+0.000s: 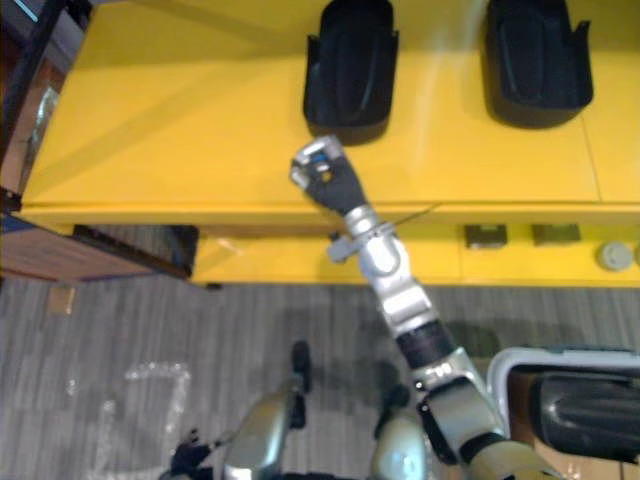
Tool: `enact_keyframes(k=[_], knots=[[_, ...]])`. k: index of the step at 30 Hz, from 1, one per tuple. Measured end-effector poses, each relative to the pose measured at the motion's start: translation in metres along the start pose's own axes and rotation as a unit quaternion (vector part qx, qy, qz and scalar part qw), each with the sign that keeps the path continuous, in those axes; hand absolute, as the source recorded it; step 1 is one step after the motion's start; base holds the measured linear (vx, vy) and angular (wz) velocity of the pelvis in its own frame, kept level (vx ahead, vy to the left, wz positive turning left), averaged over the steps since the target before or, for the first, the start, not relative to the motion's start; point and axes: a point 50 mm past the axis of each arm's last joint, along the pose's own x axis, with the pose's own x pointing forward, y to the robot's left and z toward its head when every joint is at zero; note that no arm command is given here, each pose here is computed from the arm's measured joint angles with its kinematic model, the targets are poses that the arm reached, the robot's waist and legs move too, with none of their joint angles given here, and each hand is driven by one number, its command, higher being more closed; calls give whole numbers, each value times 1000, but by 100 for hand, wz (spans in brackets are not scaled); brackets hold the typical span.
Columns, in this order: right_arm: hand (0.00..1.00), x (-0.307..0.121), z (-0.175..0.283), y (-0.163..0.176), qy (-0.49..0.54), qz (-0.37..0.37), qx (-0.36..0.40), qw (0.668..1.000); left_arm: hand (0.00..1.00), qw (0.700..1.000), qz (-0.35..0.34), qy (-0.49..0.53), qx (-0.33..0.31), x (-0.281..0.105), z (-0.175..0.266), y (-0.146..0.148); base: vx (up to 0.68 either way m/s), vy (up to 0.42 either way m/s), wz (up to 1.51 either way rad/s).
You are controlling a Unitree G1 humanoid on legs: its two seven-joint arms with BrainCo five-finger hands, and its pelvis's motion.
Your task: Walk over and take plastic housings, then place them on the shelf
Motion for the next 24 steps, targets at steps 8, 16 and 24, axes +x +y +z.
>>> enact_keyframes(k=[8,16,24], knots=[[100,1,-9,-15,24,-20,-30,999,0,1000,-13,-15,7,3,12,-9,-15,-14,0],[100,16,-11,-29,39,-21,-61,997,0,999,-27,-26,13,4,21,-17,0,0,0],[100,28,-7,-35,39,-17,-97,994,0,999,-37,-30,14,4,23,-23,-21,0,8]])
